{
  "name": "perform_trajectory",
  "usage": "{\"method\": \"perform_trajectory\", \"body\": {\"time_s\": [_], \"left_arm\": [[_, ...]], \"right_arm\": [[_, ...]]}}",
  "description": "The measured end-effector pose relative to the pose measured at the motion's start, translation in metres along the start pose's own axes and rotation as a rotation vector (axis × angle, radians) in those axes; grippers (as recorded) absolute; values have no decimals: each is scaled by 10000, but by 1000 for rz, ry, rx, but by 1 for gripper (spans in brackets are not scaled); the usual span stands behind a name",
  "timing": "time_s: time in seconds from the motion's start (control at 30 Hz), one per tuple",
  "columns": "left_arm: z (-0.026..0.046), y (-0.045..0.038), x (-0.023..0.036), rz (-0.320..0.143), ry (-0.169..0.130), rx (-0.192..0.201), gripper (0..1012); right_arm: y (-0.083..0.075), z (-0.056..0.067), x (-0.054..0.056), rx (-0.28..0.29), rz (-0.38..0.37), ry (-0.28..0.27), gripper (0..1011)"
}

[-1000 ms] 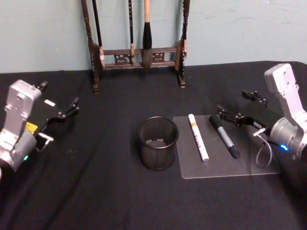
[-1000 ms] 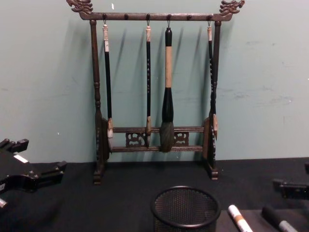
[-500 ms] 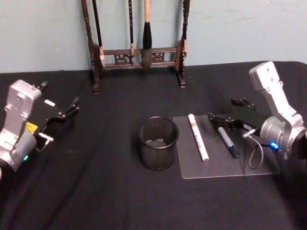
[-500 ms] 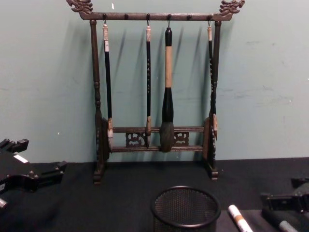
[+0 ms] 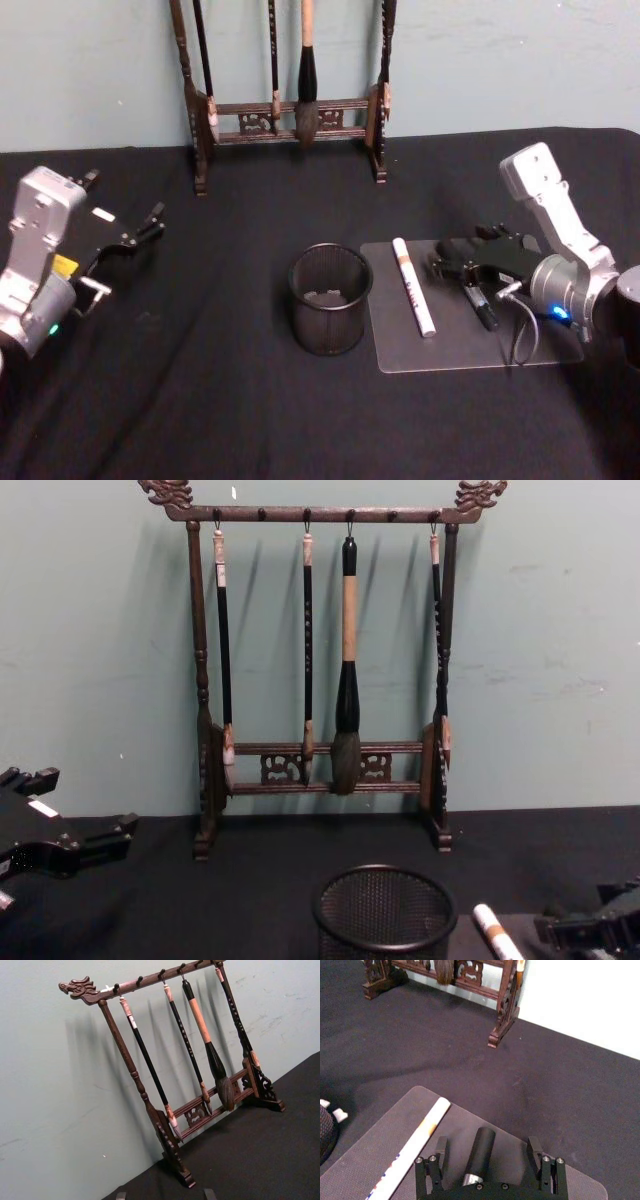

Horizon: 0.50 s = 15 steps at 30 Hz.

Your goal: Pick up the water-based marker from the table and place it into the pen holder.

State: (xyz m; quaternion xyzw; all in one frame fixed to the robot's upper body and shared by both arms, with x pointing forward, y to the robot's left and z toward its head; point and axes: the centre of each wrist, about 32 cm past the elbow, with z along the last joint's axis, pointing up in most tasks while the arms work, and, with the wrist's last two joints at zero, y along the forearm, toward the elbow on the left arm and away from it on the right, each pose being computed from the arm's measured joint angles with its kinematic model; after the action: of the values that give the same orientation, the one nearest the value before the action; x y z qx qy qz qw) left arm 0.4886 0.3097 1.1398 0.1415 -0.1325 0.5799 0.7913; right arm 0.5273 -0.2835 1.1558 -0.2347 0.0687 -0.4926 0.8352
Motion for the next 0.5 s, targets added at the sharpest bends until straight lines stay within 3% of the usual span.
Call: {"method": "perform_trajectory", "body": {"time_s": [0.5], "left_arm": [[0, 0, 0, 0, 0, 0, 1001]], "right_arm": [[32, -22, -1, -23, 3, 22, 1002]]}}
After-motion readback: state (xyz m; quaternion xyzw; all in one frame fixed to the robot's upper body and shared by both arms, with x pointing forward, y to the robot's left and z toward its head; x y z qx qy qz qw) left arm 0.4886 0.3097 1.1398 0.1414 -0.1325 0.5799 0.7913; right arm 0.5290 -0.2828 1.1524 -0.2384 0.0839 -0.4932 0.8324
